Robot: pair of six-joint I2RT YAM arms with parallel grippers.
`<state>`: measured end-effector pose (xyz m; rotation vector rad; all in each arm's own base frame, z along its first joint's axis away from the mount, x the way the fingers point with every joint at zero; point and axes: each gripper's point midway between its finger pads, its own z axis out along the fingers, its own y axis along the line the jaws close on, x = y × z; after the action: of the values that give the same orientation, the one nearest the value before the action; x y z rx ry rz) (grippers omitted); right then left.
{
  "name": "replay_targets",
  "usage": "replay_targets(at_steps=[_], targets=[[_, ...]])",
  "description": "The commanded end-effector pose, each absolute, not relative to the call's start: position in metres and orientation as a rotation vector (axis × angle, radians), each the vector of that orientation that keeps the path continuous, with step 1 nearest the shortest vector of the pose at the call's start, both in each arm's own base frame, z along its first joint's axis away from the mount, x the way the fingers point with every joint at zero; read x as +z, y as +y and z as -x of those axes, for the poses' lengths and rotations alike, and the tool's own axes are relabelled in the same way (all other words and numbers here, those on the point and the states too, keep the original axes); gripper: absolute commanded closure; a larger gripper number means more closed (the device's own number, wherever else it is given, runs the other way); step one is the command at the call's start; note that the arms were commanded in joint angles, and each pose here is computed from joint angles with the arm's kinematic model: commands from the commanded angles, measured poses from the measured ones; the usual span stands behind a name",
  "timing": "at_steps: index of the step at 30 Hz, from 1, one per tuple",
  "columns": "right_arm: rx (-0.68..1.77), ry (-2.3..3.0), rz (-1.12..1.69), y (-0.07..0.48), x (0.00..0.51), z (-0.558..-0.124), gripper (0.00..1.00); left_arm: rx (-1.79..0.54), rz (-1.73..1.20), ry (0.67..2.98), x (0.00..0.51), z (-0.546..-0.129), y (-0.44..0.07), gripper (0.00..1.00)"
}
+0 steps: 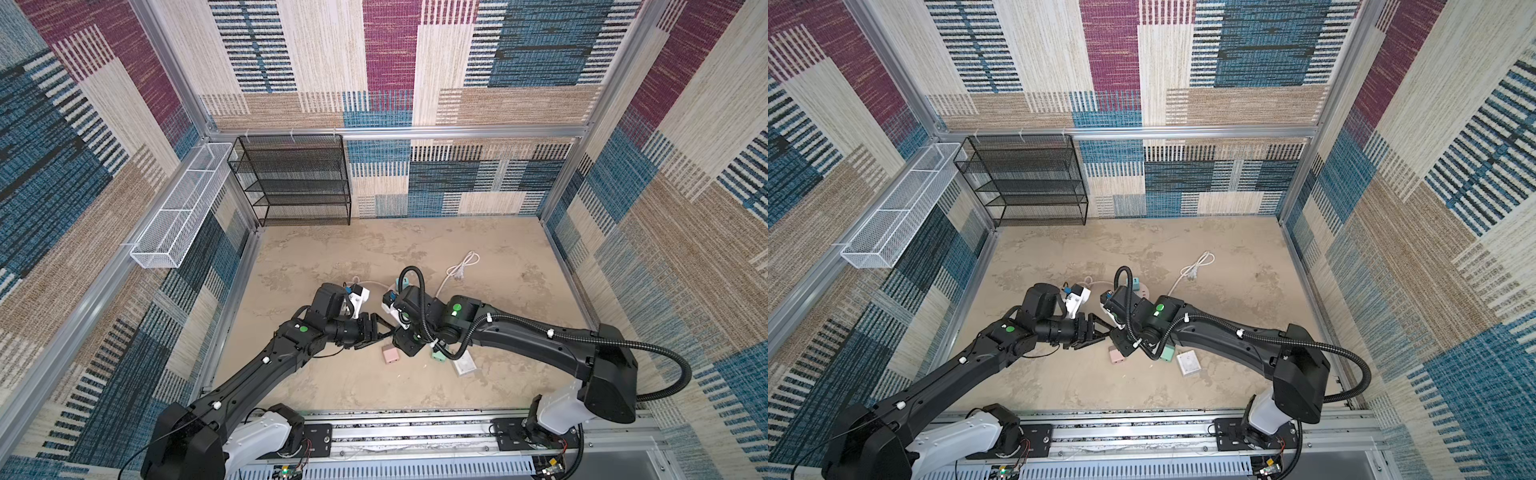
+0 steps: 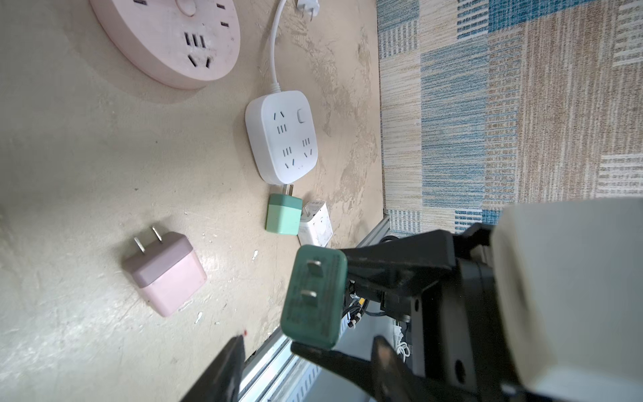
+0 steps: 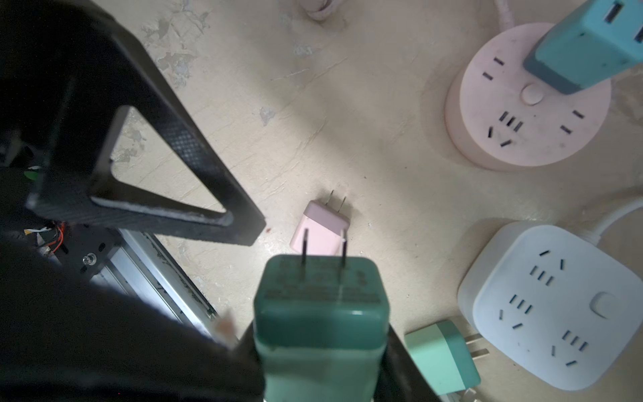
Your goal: Insert the plug
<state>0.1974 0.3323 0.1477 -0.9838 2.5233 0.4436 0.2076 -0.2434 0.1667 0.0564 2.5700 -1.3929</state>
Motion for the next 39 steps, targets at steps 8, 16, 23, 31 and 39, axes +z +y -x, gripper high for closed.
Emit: replay_targets(at_steps=[8,16,23,31,39], targets=[[0.528,2.483,0.998,0.343,0.159,-0.196,1.00,-1.441,-0.075,2.545,0.170,-0.209,-0.248,0.43],[0.546,2.482,1.022,0.347,0.159,-0.194,1.00,-1.452,-0.077,2.541,0.170,-0.209,-0.250,0.56],[0.560,2.473,1.037,0.352,0.162,-0.194,1.00,-1.461,-0.078,2.548,0.167,-0.208,-0.251,0.58],[0.562,2.465,1.033,0.355,0.161,-0.197,1.00,-1.466,-0.072,2.544,0.167,-0.209,-0.251,0.84],[0.616,2.440,1.008,0.365,0.166,-0.200,0.55,-1.467,-0.058,2.532,0.165,-0.210,-0.250,1.00]])
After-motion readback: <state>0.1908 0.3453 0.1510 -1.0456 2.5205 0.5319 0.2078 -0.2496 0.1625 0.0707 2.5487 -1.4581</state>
